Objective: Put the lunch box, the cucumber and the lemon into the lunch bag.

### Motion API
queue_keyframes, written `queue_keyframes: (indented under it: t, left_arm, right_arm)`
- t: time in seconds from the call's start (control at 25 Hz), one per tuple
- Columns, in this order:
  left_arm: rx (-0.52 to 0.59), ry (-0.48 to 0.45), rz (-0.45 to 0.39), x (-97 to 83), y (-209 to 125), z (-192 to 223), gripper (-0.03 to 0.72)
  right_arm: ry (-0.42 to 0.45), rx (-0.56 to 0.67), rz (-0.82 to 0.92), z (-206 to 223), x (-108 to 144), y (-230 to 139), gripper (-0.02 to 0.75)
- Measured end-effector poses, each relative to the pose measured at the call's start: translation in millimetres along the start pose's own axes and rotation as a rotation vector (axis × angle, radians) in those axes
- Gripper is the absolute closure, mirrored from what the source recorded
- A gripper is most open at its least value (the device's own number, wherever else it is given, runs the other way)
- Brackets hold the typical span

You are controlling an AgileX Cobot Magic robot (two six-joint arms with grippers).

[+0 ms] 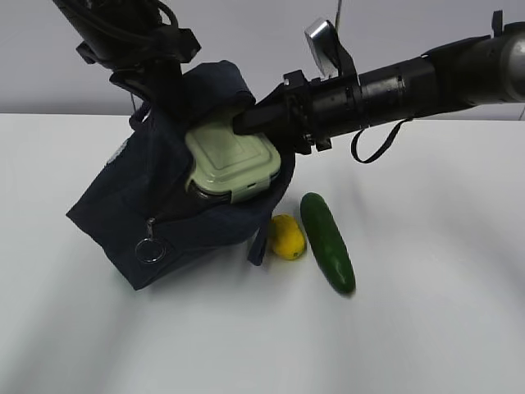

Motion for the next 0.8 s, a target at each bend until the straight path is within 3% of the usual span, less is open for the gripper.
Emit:
queue_keyframes:
  t: [0.44, 0.8]
  left_arm:
    - [0.006, 0.001, 0.001, 1.2, 0, 3, 0.676]
    - [-0.018, -0.011, -0.061, 22.7, 1, -3, 0.676]
  right_arm:
    - [-0.088, -0.034, -0.1, 37, 8, -3, 0.373]
    - [-0.161, -0.075, -0.148, 46, 5, 0, 0.374]
Point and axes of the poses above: a point on each arm's last joint axis where the gripper is mounted, z pointing out along that axis toward the gripper, x along the wrist's bending axis when the last joint is at zero, y = z × x, the point moved 3 cm from there along z, pointing out along that axis toward the gripper, and after that the axes turned 1 degree about z, right-handed, at the moved point
